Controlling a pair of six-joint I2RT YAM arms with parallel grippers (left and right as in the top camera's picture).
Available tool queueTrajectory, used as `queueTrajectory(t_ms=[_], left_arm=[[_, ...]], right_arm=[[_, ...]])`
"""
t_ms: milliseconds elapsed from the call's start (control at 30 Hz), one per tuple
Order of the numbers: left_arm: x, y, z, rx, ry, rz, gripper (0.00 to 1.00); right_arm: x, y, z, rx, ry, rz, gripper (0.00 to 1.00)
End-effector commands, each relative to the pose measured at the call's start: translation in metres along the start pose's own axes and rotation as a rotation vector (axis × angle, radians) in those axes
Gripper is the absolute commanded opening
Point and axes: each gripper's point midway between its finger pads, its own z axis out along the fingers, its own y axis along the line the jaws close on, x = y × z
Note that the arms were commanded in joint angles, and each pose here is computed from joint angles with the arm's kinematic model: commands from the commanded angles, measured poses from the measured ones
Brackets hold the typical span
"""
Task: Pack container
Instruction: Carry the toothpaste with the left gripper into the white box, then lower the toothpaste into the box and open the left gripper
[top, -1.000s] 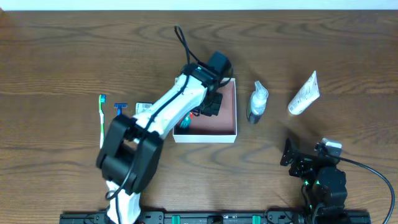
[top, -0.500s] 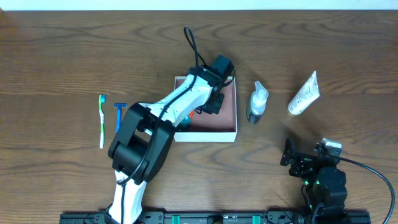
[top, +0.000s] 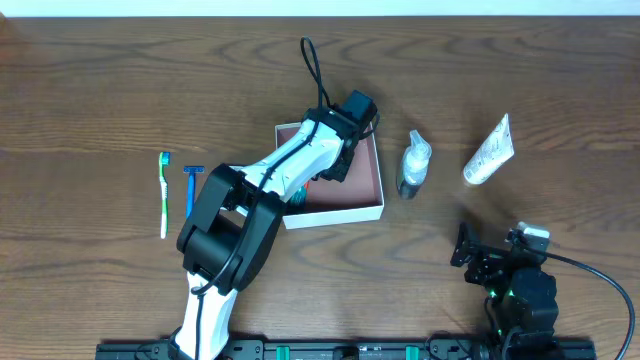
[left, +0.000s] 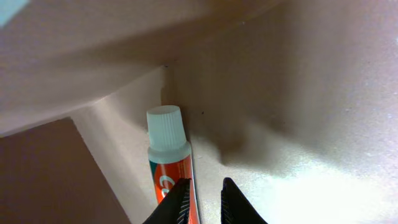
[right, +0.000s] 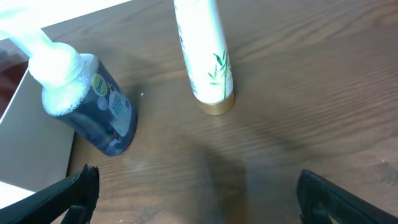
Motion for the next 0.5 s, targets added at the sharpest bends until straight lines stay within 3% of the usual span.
queueTrajectory(t_ms=[0,333,467], left_arm=[[0.021,0.004,0.022,-0.030,0.095,0.021,0.19],[0.004,0.005,-0.035,0.005,-0.029,-0.032,0.24],[0.003,-0.015,-0.061,0.121,-0.066,-0.031,0.24]], right_arm=[[-0.001,-0.003,0.000,0.012,-0.008,0.012,0.99],[-0.001,-0.003,0.000,0.012,-0.008,0.012,0.99],[-0.001,-0.003,0.000,0.012,-0.008,0.012,0.99]])
